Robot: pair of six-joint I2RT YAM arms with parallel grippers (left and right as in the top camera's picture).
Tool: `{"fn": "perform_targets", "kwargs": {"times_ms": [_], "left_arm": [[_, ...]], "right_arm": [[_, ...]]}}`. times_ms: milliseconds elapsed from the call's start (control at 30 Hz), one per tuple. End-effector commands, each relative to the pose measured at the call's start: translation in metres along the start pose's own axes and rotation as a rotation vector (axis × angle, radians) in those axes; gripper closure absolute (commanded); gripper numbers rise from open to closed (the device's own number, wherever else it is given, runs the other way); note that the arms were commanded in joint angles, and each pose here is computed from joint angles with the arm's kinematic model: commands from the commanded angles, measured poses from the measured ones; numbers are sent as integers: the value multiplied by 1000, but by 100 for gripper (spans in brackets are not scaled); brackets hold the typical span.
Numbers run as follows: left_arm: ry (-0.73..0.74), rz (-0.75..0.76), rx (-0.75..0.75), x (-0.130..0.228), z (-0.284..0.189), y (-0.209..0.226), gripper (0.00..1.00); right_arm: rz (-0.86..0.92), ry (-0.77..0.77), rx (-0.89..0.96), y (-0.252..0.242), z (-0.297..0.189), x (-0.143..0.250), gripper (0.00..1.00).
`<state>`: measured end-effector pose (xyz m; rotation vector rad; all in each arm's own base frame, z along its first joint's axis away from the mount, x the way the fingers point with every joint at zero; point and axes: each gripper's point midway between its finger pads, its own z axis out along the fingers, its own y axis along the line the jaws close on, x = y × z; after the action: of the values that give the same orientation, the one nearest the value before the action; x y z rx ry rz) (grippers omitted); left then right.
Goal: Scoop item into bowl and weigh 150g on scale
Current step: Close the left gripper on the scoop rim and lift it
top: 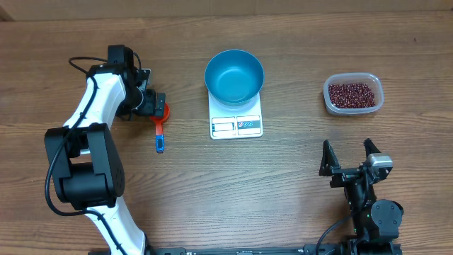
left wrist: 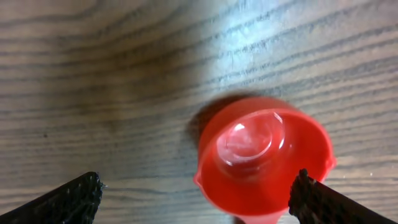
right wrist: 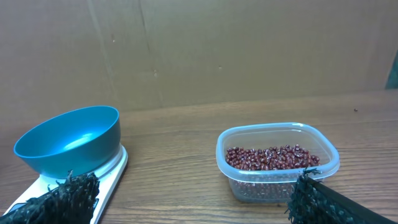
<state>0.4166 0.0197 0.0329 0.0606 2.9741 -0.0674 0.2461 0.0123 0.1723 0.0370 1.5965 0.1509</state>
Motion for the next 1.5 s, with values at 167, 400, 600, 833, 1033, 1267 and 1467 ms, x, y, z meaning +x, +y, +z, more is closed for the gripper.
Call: {"fn": "perform_targets", "kwargs": {"times_ms": [167,400,600,833,1033,1267,1467], "left_arm": [[6,-3,1,-4,7,-1,0],[20,-7,3,-2,12,-1,1],[27,-8,4,-1,15,-1,0],[59,-9,7,4,26,-1,0],[59,-6,6,4,28,-1,1],[60,4,-5,4,28,1,0],[62,4,-8,5,28,1,10]], "right_arm": [[4,-3,6,-1,0,2,0],[4,-3,6,-1,0,2,0],[4,-3,6,-1,0,2,0],[4,-3,6,-1,0,2,0],[4,-3,6,-1,0,2,0],[4,-3,6,-1,0,2,0],[4,-3,6,-1,0,2,0]]}}
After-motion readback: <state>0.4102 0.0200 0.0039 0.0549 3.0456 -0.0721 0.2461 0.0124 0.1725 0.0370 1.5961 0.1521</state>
